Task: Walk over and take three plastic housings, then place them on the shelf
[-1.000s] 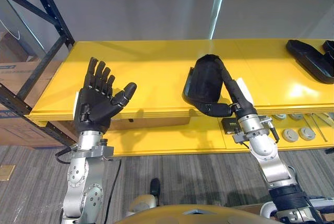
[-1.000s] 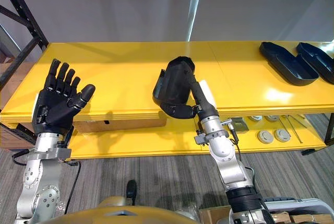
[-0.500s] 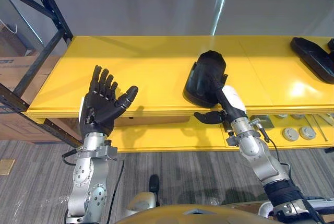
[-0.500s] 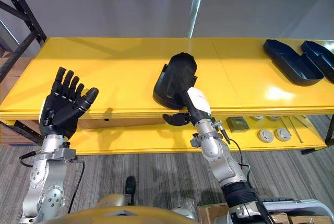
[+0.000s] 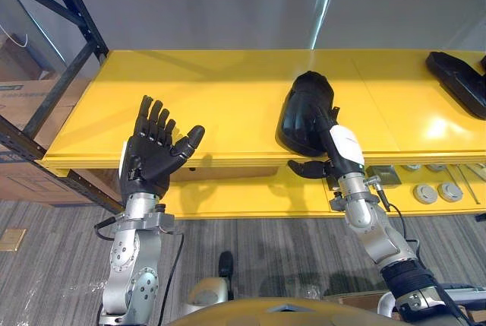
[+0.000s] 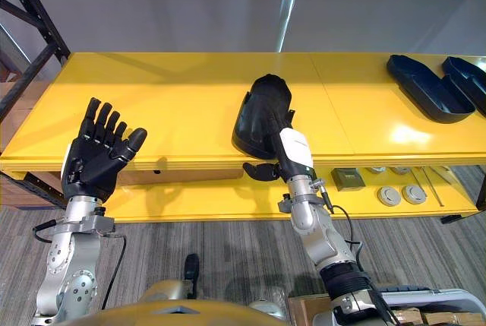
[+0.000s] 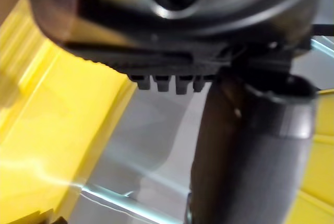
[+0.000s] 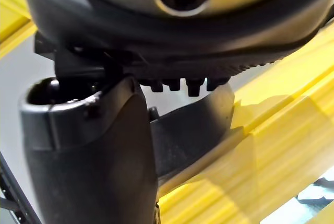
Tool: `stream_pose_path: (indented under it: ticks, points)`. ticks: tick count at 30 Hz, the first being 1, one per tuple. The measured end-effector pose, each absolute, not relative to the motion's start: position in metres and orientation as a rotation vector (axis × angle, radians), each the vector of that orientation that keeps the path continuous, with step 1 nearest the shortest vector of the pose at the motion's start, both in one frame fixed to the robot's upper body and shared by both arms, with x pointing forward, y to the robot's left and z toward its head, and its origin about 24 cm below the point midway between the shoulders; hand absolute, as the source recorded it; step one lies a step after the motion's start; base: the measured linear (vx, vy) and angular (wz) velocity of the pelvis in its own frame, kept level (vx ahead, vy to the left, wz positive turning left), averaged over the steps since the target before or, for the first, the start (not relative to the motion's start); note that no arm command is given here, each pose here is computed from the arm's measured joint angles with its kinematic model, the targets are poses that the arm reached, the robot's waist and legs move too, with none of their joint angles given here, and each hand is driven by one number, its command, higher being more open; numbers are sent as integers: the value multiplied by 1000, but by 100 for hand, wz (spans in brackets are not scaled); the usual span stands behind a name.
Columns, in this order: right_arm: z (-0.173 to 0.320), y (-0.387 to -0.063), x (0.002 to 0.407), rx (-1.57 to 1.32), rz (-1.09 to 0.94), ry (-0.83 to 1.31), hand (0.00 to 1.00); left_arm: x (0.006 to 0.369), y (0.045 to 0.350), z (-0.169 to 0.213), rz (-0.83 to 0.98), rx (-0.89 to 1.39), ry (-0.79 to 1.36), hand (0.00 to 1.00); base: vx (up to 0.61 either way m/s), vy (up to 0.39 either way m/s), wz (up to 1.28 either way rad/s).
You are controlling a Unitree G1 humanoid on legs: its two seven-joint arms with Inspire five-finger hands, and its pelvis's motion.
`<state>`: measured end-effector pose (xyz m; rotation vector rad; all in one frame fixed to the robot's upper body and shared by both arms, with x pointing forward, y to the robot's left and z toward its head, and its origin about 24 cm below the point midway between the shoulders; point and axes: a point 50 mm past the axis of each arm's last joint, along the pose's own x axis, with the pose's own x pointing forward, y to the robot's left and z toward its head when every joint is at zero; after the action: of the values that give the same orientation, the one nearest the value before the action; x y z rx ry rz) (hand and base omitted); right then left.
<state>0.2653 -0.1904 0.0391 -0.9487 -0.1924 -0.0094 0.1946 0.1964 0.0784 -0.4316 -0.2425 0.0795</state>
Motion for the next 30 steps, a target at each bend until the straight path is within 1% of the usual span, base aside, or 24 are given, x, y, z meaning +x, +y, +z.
stream_pose_path:
  ticks: [6,10,13,25,30]
  points:
    - [40,-191,266,-952,-13,-194,100,195,197,78,81,-430,-243,100,0,0,0]
    - [41,-191,267,-955,-14,-197,100,195,196,78,87,-362,-239,100,0,0,0]
    - [43,-194,268,-970,-13,-201,100,195,196,77,86,-362,-237,100,0,0,1]
    - [67,-212,279,-1190,84,-300,100,195,197,73,89,-359,-218,100,0,0,1]
    - [70,-215,286,-1239,114,-310,100,195,197,73,84,-359,-218,100,0,0,0]
